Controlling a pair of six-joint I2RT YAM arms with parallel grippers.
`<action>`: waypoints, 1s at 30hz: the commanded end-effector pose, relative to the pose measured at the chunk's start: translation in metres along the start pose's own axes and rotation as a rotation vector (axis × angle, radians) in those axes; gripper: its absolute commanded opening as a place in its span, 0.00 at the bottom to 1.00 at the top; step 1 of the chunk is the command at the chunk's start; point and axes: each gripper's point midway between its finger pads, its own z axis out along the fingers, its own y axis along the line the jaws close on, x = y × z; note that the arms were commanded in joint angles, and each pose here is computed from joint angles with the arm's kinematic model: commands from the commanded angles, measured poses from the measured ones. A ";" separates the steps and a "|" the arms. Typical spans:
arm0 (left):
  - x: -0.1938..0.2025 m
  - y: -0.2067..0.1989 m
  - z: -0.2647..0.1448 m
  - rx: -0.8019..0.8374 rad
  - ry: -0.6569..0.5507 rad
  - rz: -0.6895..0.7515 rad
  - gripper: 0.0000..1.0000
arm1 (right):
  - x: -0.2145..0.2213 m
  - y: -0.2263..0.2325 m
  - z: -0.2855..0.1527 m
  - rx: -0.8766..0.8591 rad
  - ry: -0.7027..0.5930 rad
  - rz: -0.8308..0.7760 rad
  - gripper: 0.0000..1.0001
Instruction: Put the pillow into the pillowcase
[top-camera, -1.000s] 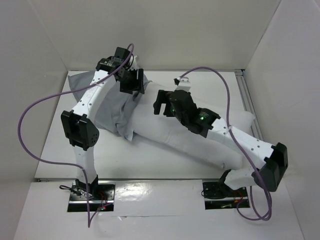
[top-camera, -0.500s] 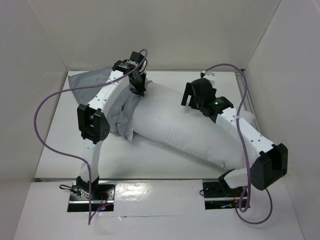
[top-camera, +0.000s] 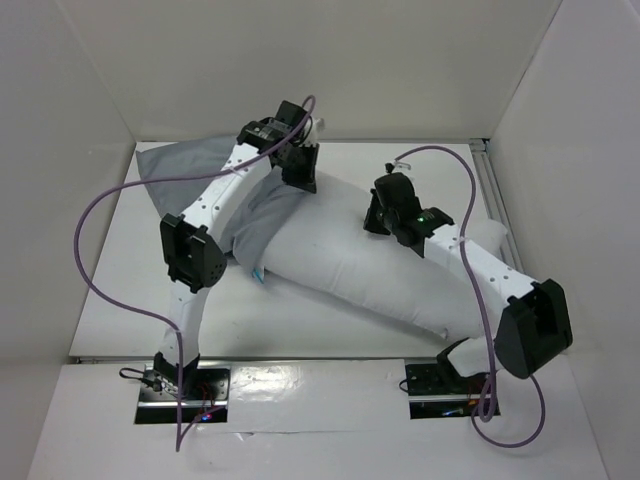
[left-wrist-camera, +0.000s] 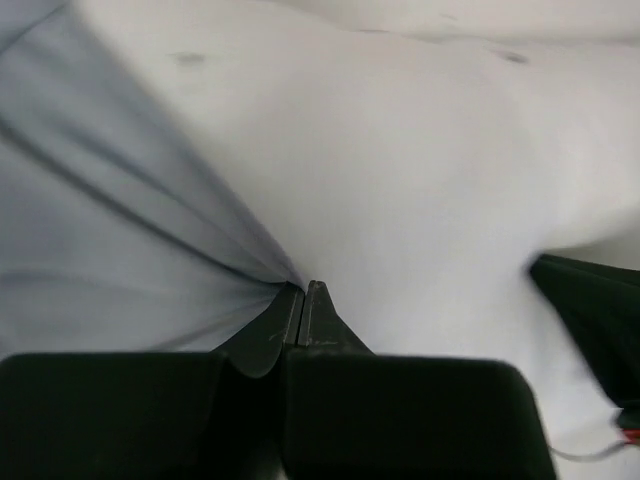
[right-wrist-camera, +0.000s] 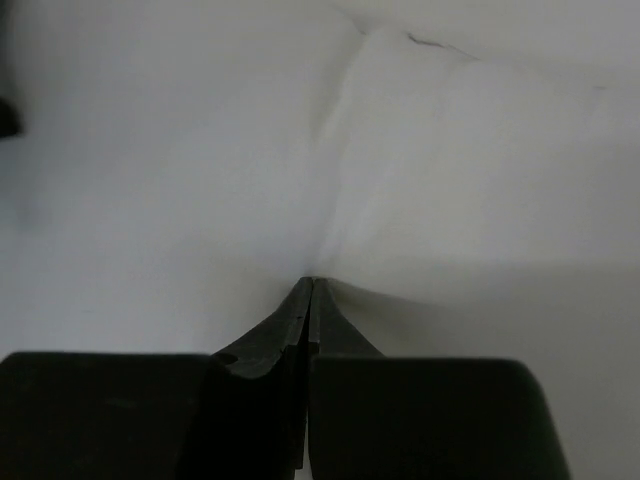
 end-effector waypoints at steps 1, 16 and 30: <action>-0.004 -0.104 -0.053 0.309 -0.074 0.145 0.00 | -0.017 0.051 -0.031 -0.192 -0.064 0.042 0.00; -0.005 -0.114 -0.062 0.309 -0.111 0.117 0.00 | -0.021 0.045 -0.122 -0.099 -0.221 0.048 0.00; 0.006 -0.093 -0.033 0.234 -0.049 0.087 0.00 | -0.019 -0.085 -0.049 0.248 0.173 -0.047 0.99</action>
